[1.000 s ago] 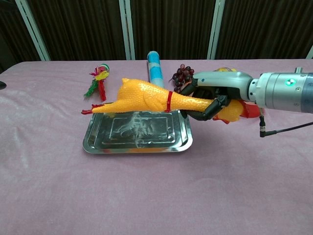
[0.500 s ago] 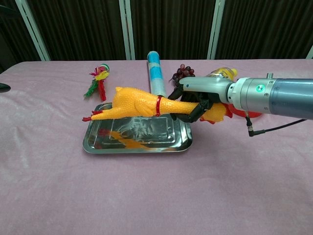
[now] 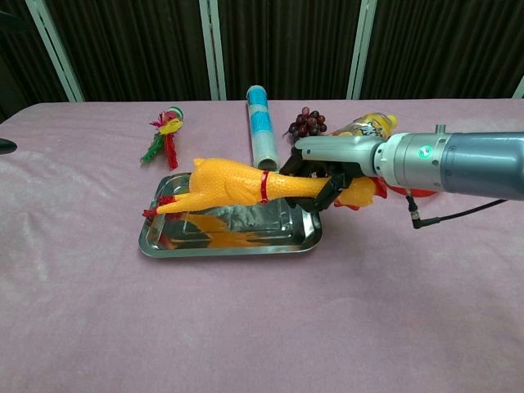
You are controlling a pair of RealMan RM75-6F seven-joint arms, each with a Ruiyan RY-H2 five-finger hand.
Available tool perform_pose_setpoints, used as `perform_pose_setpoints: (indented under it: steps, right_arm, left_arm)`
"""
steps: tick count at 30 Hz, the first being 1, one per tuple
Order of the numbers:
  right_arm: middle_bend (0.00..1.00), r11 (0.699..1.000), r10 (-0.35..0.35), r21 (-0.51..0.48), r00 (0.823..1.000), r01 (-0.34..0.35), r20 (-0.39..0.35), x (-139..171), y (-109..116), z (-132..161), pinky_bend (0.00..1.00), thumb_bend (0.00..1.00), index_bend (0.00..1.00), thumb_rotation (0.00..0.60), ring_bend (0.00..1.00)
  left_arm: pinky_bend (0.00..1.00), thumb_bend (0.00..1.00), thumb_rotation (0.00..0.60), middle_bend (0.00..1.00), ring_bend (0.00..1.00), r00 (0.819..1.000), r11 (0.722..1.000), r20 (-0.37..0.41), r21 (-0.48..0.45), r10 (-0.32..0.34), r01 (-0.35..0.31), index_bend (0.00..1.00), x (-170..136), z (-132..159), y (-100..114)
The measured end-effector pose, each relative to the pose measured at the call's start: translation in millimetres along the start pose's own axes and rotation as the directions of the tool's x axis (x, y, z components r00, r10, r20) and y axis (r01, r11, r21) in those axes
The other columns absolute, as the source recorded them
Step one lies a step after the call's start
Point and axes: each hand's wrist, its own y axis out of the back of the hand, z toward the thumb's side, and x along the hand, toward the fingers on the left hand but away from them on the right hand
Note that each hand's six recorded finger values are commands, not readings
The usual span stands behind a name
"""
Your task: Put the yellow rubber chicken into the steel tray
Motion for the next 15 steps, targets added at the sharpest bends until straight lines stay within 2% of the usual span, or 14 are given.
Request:
perform_pose_setpoints:
  steps: [2, 5, 11, 15]
  right_arm:
    - [0.2, 1.0, 0.007, 0.004, 1.0, -0.007, 0.013, 0.2, 1.0, -2.0, 0.2, 0.31, 0.07, 0.6, 0.09]
    - [0.16, 1.0, 0.004, -0.001, 1.0, -0.004, 0.029, 1.3, 5.6, -4.8, 0.17, 0.17, 0.02, 0.6, 0.06]
    - [0.1, 1.0, -0.006, -0.01, 0.999, 0.007, 0.048, 5.0, 13.9, -7.4, 0.14, 0.05, 0.0, 0.6, 0.02]
    - [0.1, 1.0, -0.009, -0.011, 0.998, 0.01, 0.055, 7.4, 16.5, -9.3, 0.13, 0.02, 0.0, 0.6, 0.02]
  left_arm:
    - [0.0, 0.0, 0.6, 0.0, 0.0, 1.0, 1.0, -0.003, -0.002, 0.003, -0.003, 0.0, -0.2, -1.2, 0.6]
    - [0.0, 0.0, 0.6, 0.0, 0.0, 1.0, 1.0, -0.006, -0.003, 0.005, -0.005, 0.0, -0.2, -2.3, 0.7]
    - [0.0, 0.0, 0.6, 0.0, 0.0, 1.0, 1.0, -0.004, -0.005, 0.007, -0.007, 0.0, 0.9, -2.0, 0.7]
    - [0.0, 0.0, 0.6, 0.0, 0.0, 1.0, 1.0, 0.0, -0.004, 0.008, -0.008, 0.0, 1.4, -0.7, 0.7]
